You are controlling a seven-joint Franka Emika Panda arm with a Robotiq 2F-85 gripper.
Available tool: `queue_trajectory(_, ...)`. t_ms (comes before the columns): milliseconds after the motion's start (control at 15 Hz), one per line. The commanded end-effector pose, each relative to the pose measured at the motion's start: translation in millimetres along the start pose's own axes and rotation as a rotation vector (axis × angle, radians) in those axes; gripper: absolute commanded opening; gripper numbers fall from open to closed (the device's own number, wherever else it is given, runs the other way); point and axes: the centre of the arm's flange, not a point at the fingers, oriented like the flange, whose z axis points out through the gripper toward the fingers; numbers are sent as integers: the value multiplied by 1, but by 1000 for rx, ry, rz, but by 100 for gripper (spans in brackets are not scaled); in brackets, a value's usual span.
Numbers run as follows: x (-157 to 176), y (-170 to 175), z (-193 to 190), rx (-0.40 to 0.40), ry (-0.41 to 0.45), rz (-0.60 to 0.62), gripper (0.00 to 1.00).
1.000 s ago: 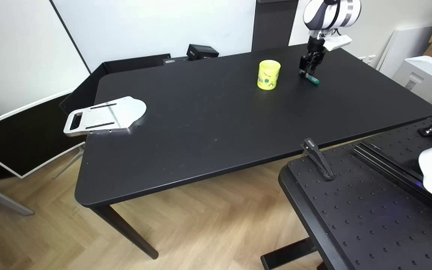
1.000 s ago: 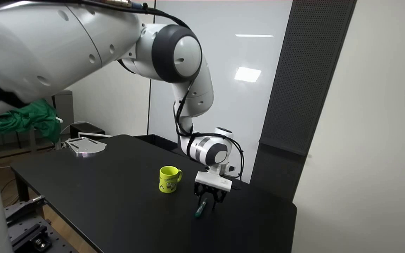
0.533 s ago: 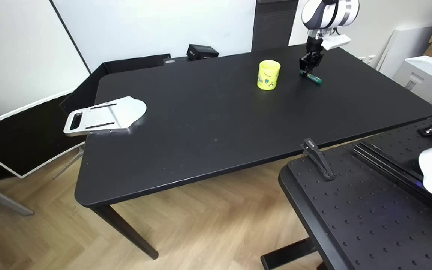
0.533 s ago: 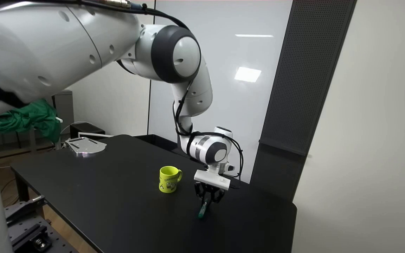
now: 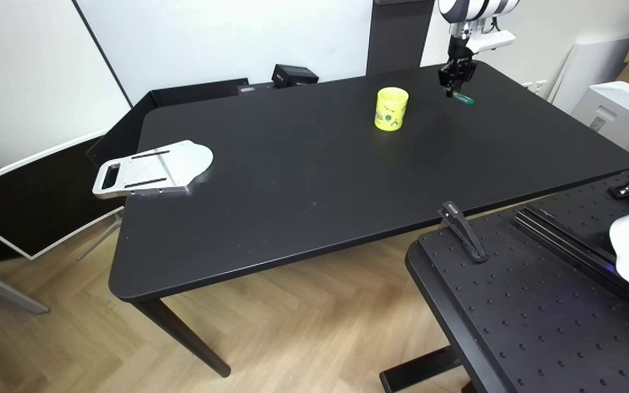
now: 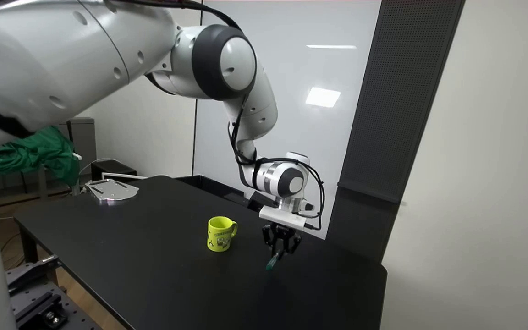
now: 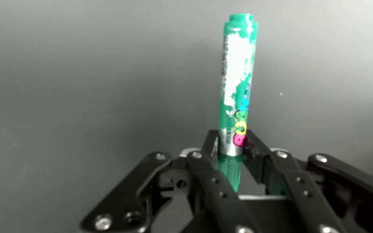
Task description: Put the green marker inside the yellow mug
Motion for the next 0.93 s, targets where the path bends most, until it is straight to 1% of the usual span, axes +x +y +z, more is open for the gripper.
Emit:
queue_trajectory(0,17,-6,-50,-32,28,25,6)
queue_trajectory(200,24,-23,-82,-26,67,14,6)
queue_trajectory(400,27,-48,-105,-13,97,-35,6)
queue_trajectory(733,28,-98,-127,12,120,-154,6)
queue_trajectory(867,26,-120,-132,34,107,-207,6)
